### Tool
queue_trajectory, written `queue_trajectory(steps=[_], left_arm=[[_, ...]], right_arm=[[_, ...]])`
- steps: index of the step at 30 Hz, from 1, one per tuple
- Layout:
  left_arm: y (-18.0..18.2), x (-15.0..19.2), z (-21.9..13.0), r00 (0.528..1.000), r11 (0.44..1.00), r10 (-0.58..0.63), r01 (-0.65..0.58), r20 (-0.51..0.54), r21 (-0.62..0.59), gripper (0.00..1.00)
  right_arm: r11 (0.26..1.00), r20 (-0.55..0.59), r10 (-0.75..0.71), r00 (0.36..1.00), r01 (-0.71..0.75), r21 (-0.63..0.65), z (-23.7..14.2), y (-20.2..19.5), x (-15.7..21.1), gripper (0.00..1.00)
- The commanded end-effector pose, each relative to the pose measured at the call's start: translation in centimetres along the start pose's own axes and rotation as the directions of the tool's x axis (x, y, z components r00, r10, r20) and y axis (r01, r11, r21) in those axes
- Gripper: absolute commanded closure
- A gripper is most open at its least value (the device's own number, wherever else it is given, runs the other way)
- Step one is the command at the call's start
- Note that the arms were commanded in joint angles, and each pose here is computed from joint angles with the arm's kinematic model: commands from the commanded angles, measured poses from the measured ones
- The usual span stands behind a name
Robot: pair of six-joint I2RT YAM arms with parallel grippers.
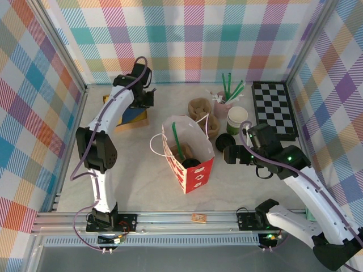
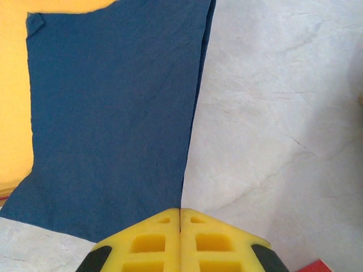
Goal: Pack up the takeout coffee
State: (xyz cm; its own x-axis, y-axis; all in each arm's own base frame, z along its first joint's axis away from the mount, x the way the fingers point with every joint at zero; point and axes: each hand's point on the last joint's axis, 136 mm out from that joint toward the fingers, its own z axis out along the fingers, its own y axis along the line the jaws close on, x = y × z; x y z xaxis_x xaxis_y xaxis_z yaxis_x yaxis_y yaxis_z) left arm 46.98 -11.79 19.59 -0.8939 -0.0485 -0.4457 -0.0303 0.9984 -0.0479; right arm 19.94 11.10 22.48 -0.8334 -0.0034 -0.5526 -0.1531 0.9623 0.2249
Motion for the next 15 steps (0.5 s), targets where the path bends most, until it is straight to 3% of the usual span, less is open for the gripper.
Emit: queue_trajectory(steps=[1, 7, 15], left_arm=[[-0.3, -0.1, -3.0, 0.998, 0.997, -0.046, 0.043, 0.031, 0.068, 1.0], [0.9, -0.1, -3.6, 0.992, 0.988, -0.119, 0.114, 0.037, 0.102, 1.0], [6.1, 1.5, -0.5, 0.962, 0.957, -0.273, 0.273, -0.018, 0.099, 1.0]], right_arm=[[1.0, 0.019, 0.018, 1.0, -0.018, -0.007, -1.1, -0.1, -0.3, 0.01], [1.0, 0.021, 0.023, 1.0, -0.022, -0.012, -1.4, 0.0, -0.2, 0.02], [0.999, 0.013, 0.03, 0.999, -0.03, -0.018, -1.1, 0.1, 0.0, 0.02]])
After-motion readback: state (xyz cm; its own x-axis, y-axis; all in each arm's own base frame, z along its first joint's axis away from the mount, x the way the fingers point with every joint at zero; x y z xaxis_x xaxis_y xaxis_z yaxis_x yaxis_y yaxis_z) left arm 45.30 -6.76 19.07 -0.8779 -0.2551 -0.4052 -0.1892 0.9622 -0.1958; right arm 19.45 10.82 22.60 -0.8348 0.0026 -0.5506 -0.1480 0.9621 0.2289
